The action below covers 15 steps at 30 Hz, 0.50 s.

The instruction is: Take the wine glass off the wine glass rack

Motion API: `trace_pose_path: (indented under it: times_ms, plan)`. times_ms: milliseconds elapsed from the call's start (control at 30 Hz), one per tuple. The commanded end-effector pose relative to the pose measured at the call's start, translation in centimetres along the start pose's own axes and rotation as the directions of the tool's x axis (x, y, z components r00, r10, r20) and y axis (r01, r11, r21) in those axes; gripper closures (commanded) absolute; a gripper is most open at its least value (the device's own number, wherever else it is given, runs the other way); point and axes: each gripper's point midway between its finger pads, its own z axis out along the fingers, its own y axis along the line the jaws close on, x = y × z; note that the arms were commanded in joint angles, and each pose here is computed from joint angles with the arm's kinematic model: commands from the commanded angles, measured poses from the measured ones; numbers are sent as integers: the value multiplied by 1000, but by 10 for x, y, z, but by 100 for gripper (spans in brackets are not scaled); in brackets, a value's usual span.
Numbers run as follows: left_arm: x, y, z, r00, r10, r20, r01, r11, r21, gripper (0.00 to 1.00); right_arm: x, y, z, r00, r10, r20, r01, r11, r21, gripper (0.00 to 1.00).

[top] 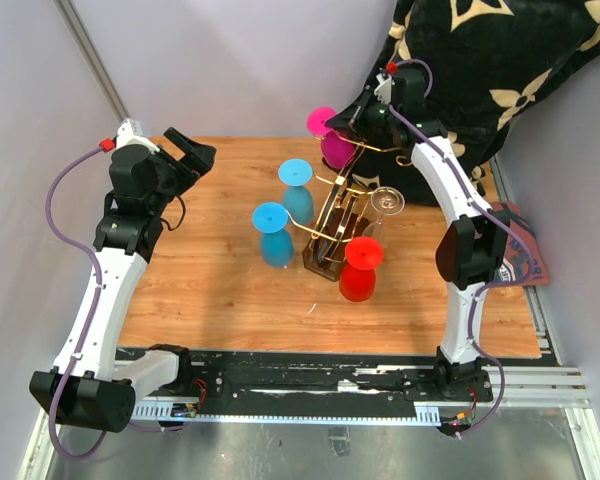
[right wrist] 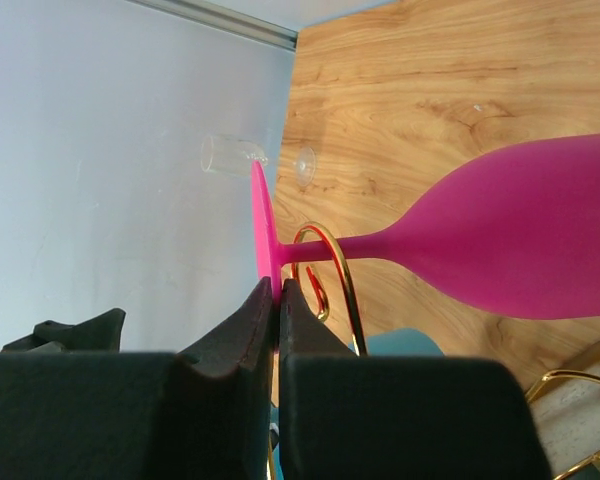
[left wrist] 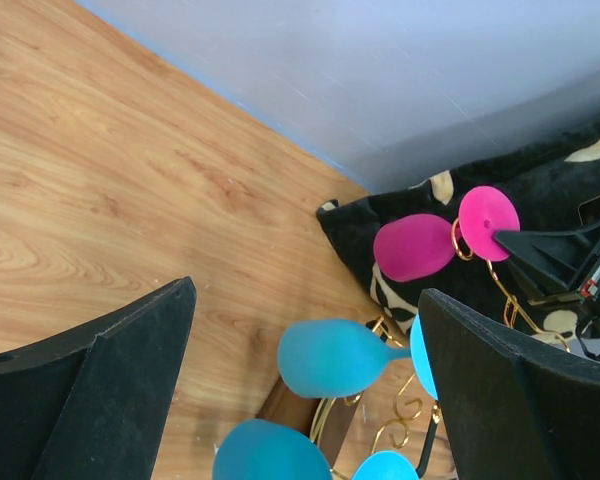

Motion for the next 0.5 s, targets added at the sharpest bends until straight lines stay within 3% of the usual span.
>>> trace_pose_path:
  times_ms: [0,467]
  plan:
    - [0,-3,-2,1000,8,3,-8,1000,16,0,-18,19,-23,996,-36,76,39,999,-33,99]
    - [-5,-8,9,998,45,-50,-46,999,-19,0,31,51,-78,994,-107,12,107,985,-134,99]
